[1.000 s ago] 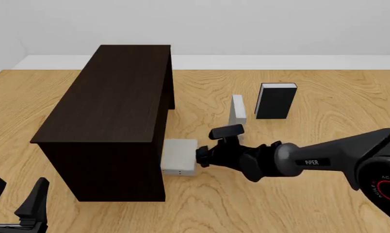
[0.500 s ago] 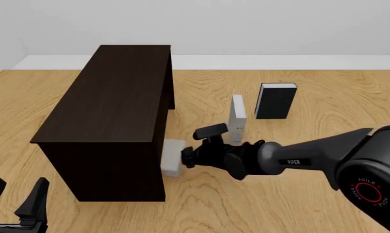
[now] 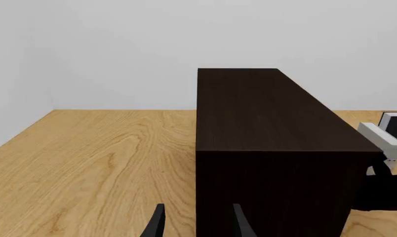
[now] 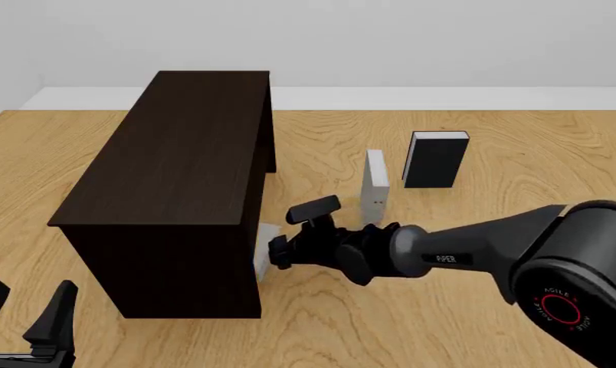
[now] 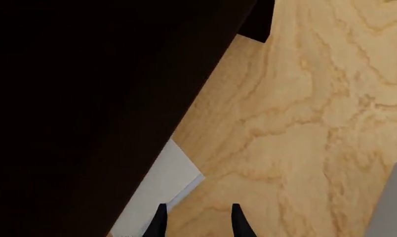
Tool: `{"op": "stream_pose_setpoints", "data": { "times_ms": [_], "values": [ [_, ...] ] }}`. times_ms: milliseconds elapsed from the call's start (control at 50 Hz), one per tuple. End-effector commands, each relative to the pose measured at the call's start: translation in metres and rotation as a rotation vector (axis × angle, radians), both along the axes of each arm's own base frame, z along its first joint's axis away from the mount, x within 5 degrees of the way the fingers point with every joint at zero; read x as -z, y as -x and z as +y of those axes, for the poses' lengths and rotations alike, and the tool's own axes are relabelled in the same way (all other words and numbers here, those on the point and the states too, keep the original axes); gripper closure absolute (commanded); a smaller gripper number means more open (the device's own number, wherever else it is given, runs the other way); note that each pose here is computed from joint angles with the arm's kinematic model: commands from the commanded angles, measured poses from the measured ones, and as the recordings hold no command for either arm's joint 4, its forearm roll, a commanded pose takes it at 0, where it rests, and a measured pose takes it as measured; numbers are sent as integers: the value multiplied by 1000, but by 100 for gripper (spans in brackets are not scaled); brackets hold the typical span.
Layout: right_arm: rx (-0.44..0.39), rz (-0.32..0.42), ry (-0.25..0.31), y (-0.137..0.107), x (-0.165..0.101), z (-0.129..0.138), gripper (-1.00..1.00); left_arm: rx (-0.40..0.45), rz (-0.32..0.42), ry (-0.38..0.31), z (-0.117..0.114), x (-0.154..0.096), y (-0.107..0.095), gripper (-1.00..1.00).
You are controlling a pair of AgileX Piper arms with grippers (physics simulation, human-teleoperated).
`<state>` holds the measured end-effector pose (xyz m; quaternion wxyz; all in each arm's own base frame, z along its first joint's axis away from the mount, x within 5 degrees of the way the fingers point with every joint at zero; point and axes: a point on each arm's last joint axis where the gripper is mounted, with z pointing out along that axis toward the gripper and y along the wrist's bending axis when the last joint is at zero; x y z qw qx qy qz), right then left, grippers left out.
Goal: Pick up the book on the right and place it under the cabinet shelf.
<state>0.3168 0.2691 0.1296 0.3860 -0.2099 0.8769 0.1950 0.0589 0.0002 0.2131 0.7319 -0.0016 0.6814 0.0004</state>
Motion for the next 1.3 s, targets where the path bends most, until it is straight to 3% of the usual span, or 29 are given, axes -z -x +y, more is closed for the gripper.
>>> {"op": "stream_pose_setpoints", "data": {
  "times_ms": [20,240,400,820,1300],
  "values": [
    [14,11,-65,1,-1,14,-100,0,1,0,0,0,0,-100],
    [71,-16,-47,-9,-5,-20,-100,0,0,0,0,0,0,-100],
    [73,-81,-64,3,-37,-40,-100,0,0,0,0,0,0,-100],
    [90,-204,-113,42,-88,-84,-100,0,0,0,0,0,0,-100],
    [84,-316,-152,82,-127,-115,-100,0,1,0,0,0,0,-100]
  ]
}}
